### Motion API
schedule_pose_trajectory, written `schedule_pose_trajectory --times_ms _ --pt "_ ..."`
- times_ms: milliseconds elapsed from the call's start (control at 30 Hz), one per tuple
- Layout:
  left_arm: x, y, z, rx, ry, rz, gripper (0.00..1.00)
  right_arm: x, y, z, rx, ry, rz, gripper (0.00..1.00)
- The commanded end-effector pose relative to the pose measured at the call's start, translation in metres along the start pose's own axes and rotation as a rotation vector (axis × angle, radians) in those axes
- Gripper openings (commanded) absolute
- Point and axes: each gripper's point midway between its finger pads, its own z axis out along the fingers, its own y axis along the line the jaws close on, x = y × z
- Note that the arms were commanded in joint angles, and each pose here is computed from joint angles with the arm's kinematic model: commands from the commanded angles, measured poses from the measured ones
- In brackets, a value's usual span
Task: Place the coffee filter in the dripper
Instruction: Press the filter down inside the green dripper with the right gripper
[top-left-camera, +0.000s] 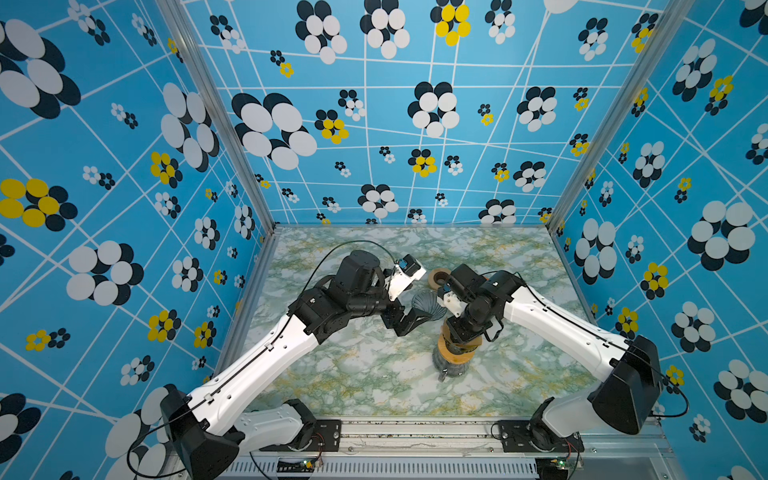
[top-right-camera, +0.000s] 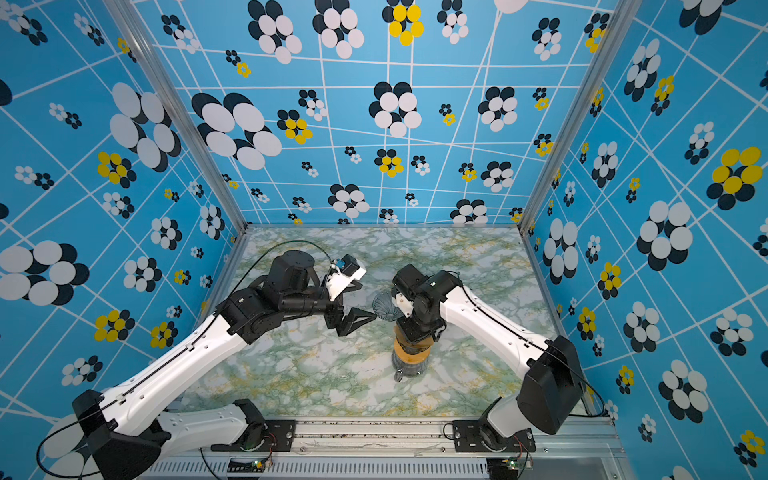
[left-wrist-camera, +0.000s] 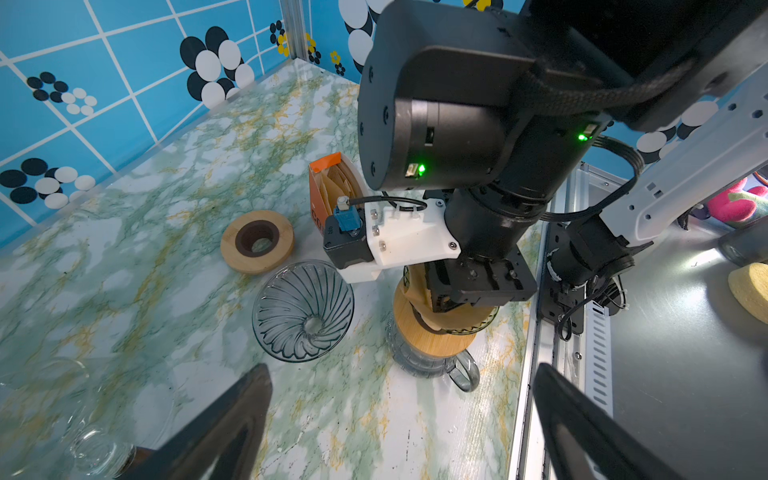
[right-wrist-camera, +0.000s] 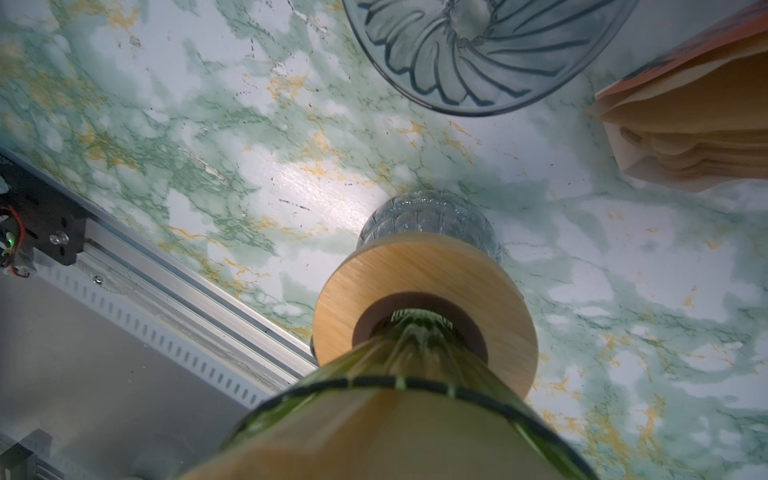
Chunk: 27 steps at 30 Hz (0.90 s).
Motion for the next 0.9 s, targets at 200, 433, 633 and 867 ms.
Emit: schedule_pose_trajectory --times_ms 200,433,633,867 --pt "0.005 0.003 0.002 0.007 0.008 -0.01 0.99 0.019 -0.003 0.009 -0.002 0.069 -0.009 0.27" --pt "0.005 0.003 0.003 0.008 0.009 -0.01 0.99 0.021 -0.002 0.012 -0.004 0.083 -0.006 0.27" --pt "0.005 0.003 0.003 0.008 0.009 -0.01 0.99 0.02 -0.003 0.012 0.004 0.08 -0.006 0.27" --pt "0.005 0.003 0.003 0.009 0.009 -0.01 0.99 0.009 -0.005 0.0 0.025 0.037 0.0 0.26"
